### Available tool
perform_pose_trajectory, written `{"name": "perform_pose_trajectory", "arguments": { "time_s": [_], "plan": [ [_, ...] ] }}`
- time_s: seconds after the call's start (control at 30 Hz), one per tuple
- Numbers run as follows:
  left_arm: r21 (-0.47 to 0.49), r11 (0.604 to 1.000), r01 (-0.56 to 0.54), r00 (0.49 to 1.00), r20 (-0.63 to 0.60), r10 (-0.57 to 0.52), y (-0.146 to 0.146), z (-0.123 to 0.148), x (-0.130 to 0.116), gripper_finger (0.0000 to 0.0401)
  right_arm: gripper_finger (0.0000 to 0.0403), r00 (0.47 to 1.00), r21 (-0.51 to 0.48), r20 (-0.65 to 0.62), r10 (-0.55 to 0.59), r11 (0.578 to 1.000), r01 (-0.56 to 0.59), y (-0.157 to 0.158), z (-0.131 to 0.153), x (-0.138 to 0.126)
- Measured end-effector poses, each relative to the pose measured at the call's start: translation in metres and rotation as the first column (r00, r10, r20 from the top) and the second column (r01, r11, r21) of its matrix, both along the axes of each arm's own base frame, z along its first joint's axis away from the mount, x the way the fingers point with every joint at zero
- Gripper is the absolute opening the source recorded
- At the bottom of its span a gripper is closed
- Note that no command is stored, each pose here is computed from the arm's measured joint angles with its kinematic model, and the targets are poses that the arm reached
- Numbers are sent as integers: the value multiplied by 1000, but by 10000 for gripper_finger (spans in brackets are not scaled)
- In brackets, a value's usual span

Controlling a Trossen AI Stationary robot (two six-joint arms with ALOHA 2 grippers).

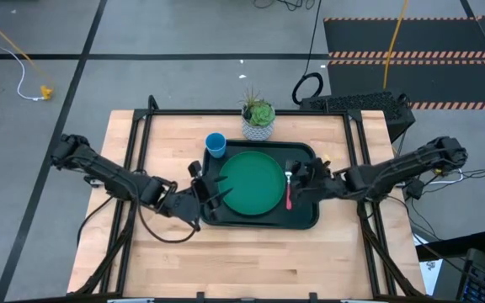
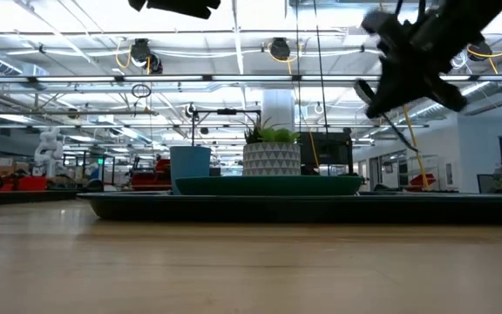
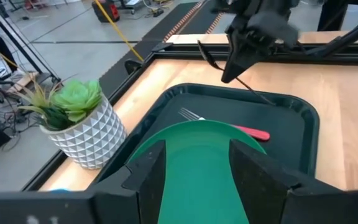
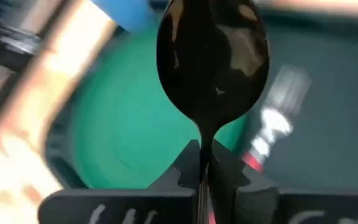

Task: Pick and place plate/cup/fork/spoon on tray
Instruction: Put the black spoon to the right side of the pink fork on the black serving tray

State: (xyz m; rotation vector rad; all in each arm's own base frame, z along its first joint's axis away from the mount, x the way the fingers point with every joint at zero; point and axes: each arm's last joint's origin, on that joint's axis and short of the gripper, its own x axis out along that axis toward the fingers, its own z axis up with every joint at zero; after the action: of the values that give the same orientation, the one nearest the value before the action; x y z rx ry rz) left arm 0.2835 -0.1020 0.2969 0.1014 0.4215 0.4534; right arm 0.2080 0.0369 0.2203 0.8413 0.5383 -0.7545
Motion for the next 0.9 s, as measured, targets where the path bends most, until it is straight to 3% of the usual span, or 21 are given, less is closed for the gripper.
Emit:
{"name": "perform_pose_trajectory", "arguments": {
  "time_s": [0.13, 0.27, 0.37, 0.67, 0.9],
  "plan": [
    [-10, 1000, 8, 1000, 6, -8, -4, 0, -1, 177, 2, 986, 133, -144, -88, 985, 107, -6, -10, -13],
    [-28, 1000, 11, 1000, 16, -10, -7, 0, -2, 177, 2, 958, 176, -237, -159, 963, 203, -12, -15, -22],
    [-42, 999, 9, 1000, 24, -8, -8, 0, -3, 177, 2, 950, 200, -237, -205, 946, 254, -16, -15, -22],
    [-49, 999, 23, 996, 86, -19, -9, 6, 1, 177, 6, 940, 294, -284, -191, 916, 275, -21, -29, -6],
    [-31, 999, 40, 992, 122, -36, -11, 11, 3, 177, 7, 910, 288, -367, -192, 907, 307, -25, -47, 4]
  ]
}}
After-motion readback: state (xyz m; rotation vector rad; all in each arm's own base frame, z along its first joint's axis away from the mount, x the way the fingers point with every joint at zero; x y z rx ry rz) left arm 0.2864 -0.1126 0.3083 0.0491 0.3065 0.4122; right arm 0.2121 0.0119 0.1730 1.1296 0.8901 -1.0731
